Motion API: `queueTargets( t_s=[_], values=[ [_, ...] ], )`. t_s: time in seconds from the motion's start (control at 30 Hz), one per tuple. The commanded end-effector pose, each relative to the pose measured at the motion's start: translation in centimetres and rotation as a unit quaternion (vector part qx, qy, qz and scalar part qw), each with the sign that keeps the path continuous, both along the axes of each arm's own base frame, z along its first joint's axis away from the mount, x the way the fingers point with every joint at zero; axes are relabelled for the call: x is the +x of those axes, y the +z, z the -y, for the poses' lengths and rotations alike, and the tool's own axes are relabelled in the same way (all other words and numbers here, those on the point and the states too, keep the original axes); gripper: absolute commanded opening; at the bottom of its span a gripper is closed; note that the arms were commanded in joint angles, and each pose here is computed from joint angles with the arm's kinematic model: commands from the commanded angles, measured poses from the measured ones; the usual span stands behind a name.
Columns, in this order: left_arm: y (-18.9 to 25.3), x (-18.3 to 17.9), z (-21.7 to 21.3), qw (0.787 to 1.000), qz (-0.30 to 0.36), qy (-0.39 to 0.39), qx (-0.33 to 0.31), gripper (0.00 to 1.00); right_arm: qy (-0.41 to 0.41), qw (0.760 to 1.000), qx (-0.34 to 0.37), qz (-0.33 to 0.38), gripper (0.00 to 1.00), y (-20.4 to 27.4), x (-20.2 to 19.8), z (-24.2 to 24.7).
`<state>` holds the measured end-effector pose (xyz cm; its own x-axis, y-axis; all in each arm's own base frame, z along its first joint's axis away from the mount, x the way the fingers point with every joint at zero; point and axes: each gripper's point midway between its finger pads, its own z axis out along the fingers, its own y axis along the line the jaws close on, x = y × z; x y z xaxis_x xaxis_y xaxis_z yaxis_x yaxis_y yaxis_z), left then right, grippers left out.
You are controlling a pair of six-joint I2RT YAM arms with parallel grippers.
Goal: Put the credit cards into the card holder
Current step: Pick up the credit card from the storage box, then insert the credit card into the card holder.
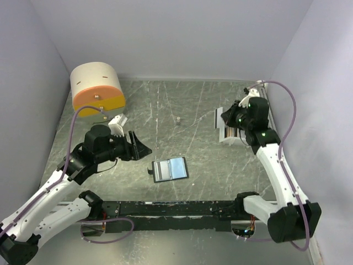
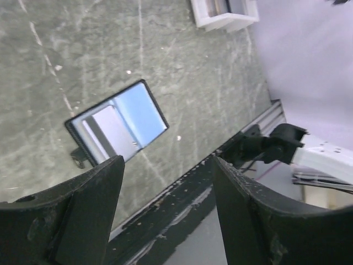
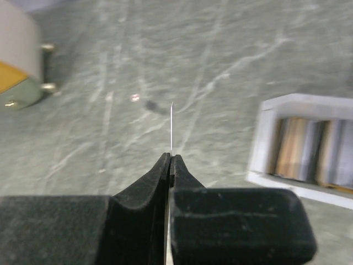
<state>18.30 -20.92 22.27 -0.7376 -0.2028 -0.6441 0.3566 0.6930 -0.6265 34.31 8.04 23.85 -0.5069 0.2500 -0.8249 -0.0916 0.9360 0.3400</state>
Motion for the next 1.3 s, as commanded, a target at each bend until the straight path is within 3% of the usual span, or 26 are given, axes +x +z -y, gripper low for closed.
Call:
queueTargets(
  t_s=[0.0, 0.2, 0.33, 0.43, 0.6, 0.97, 1.07, 1.2, 1.27],
  values=[
    [2.0, -0.7, 2.2, 0.993, -0.044, -0.007, -0.110, 0.73, 0.091, 0.984, 0.150, 0.006, 0.00, 0.6, -3.0, -5.6],
    [2.5, -0.5, 4.0, 0.983, -0.059, -0.027, -0.170, 0.64, 0.174, 0.951, 0.255, -0.014, 0.00, 0.5, -7.7, -11.4],
    [2.4, -0.1, 4.6, 0.980, -0.071, -0.030, -0.183, 0.67, 0.226, 0.920, 0.320, -0.010, 0.00, 1.4, -11.0, -15.2],
    [2.1, 0.0, 5.1, 0.978, -0.082, -0.034, -0.190, 0.77, 0.258, 0.903, 0.344, -0.011, 0.00, 2.0, -12.9, -17.0],
    [2.2, -0.5, 6.1, 0.968, -0.095, -0.063, -0.223, 0.73, 0.285, 0.880, 0.380, -0.003, 0.00, 3.4, -14.7, -18.4],
    [3.9, -1.8, 7.0, 0.941, -0.082, -0.117, -0.308, 0.64, 0.298, 0.870, 0.391, -0.040, 0.00, 1.8, -15.9, -20.5],
    [3.6, -1.6, 7.2, 0.942, -0.082, -0.121, -0.301, 0.49, 0.303, 0.870, 0.386, -0.053, 0.00, 1.1, -16.1, -21.2],
    [3.2, -1.5, 7.3, 0.945, -0.081, -0.123, -0.292, 0.08, 0.300, 0.877, 0.370, -0.065, 0.00, -0.2, -15.9, -21.6],
    [2.5, -1.2, 7.2, 0.950, -0.082, -0.112, -0.280, 0.07, 0.292, 0.885, 0.355, -0.071, 0.00, -1.2, -15.7, -21.4]
  ],
)
